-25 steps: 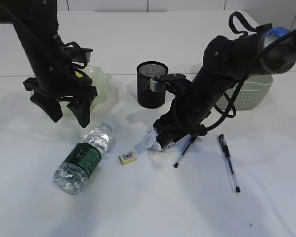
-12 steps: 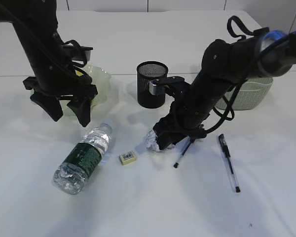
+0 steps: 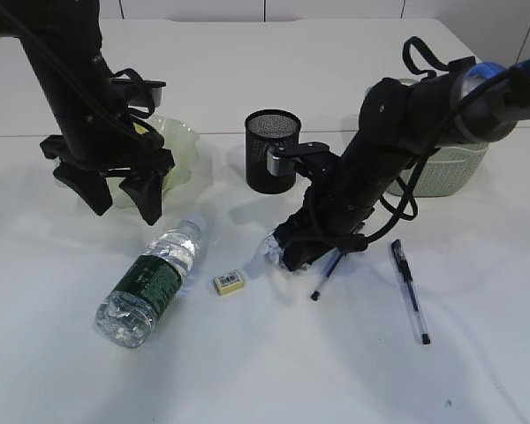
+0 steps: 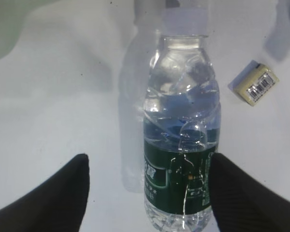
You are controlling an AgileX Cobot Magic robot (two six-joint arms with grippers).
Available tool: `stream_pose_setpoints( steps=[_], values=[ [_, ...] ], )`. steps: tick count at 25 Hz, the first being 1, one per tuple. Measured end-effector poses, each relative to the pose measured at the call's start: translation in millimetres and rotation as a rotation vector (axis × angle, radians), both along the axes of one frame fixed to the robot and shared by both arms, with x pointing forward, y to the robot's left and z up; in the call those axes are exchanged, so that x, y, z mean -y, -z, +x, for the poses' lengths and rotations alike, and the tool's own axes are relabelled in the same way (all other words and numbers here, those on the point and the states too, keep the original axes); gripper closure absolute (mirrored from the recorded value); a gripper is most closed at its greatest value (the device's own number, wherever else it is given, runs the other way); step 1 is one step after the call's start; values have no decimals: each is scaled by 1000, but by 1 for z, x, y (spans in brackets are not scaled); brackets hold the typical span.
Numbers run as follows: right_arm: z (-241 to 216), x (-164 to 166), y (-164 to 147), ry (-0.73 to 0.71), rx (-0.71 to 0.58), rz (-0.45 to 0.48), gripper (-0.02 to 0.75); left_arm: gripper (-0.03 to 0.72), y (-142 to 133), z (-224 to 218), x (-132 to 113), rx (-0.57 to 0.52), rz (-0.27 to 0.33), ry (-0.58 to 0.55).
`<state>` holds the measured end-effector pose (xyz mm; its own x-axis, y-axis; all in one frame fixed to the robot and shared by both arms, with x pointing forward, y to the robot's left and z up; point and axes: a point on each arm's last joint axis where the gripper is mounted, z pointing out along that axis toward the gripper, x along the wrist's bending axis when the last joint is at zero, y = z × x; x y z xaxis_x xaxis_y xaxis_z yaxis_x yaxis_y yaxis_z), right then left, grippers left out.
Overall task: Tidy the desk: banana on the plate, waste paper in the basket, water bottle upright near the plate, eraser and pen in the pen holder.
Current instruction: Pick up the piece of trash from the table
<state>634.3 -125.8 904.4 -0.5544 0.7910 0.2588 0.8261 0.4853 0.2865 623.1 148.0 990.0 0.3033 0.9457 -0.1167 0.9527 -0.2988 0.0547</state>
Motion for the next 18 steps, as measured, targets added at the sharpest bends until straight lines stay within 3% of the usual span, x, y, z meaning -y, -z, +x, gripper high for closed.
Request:
stream_pose_setpoints(
  steps=[9,15,18],
  values=[
    [2,0,0,7,20,3,524,145,0,0,0,0,0,0],
    [2,0,0,6,20,4,701,145,0,0,1,-4,-12,-4],
    [2,0,0,6,20,4,717,145,0,-1,2,-7,-18,-6]
  ],
)
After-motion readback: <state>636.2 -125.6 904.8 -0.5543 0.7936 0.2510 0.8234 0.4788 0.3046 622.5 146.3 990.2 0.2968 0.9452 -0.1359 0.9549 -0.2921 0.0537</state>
